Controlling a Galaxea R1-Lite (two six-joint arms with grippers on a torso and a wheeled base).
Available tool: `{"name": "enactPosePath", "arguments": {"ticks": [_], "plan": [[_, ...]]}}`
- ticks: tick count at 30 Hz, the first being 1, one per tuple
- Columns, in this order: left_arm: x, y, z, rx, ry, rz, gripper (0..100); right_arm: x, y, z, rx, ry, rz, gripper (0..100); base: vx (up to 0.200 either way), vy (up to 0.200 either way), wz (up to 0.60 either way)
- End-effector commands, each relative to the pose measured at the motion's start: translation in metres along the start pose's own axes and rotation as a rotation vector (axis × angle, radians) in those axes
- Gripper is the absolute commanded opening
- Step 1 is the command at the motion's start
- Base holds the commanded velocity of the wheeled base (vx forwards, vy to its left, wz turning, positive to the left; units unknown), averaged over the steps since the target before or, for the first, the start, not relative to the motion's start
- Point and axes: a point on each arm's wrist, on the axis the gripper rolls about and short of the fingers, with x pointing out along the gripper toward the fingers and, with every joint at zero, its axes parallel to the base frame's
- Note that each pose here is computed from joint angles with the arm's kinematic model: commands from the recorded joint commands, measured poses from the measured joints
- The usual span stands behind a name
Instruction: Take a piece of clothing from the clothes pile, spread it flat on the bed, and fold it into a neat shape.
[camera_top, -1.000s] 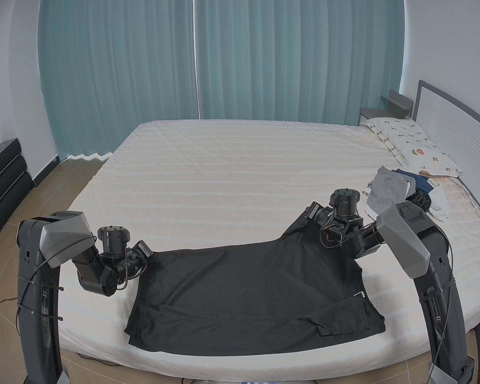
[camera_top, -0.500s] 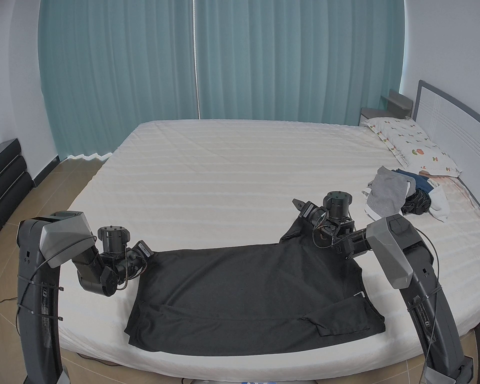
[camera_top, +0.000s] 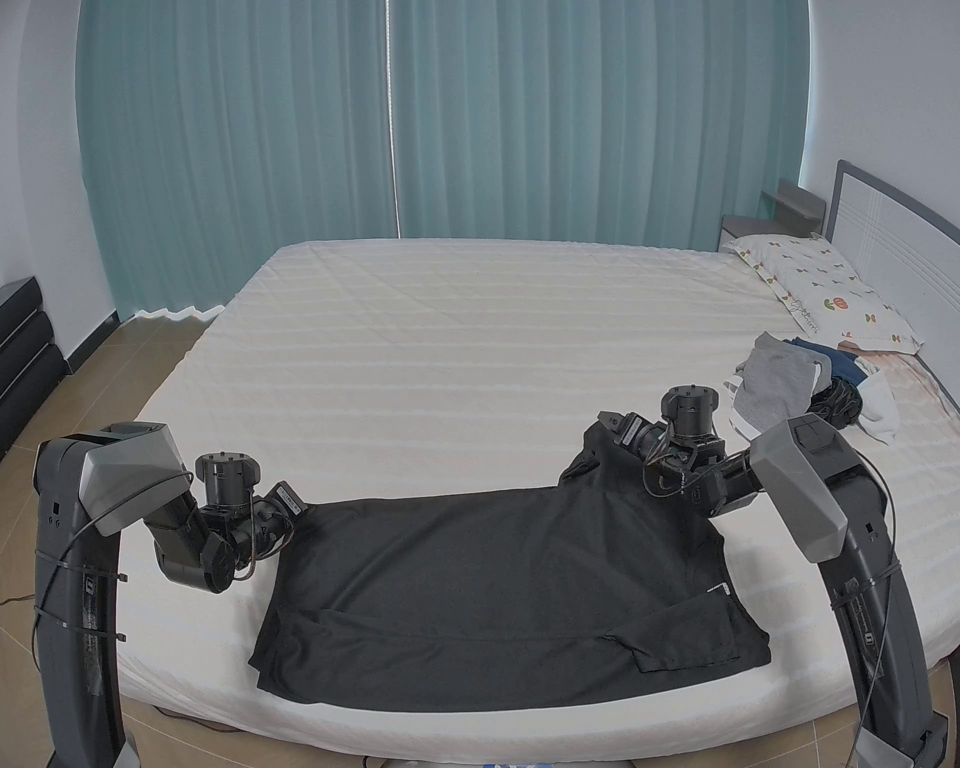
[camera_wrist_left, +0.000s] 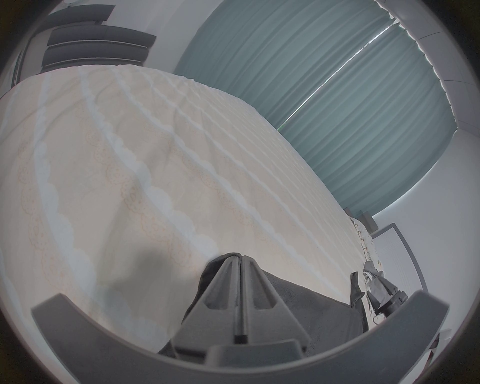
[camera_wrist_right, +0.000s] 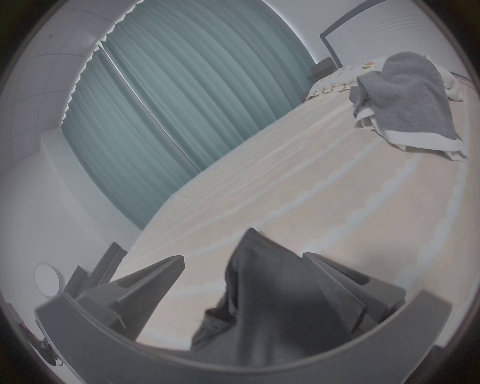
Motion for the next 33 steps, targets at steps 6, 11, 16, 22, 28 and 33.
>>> {"name": "enactPosePath", "arguments": {"ticks": [6,11,16,22,28,33], "plan": [[0.000,-0.001,0.000,-0.002,0.003,-0.001,0,-0.038,-0.052,0.035,-0.037,0.136,-0.037,100,0.000,0.000,0.00],[0.000,0.000,0.000,-0.002,0.003,-0.001,0,-0.037,-0.065,0.032,-0.057,0.145,-0.048,100,0.000,0.000,0.00],[0.000,-0.001,0.001,-0.002,0.002,-0.002,0,-0.035,-0.066,0.025,-0.057,0.165,-0.043,100,0.000,0.000,0.00],[0.000,-0.001,0.001,-0.002,0.002,-0.002,0,-0.033,-0.063,0.012,-0.065,0.184,-0.033,100,0.000,0.000,0.00],[0.000,-0.001,0.001,-0.002,0.002,-0.002,0,-0.035,-0.063,0.002,-0.098,0.211,-0.034,100,0.000,0.000,0.00],[0.000,-0.001,0.001,-0.002,0.002,-0.002,0,-0.035,-0.067,0.004,-0.098,0.192,-0.035,0,0.000,0.000,0.00]]}}
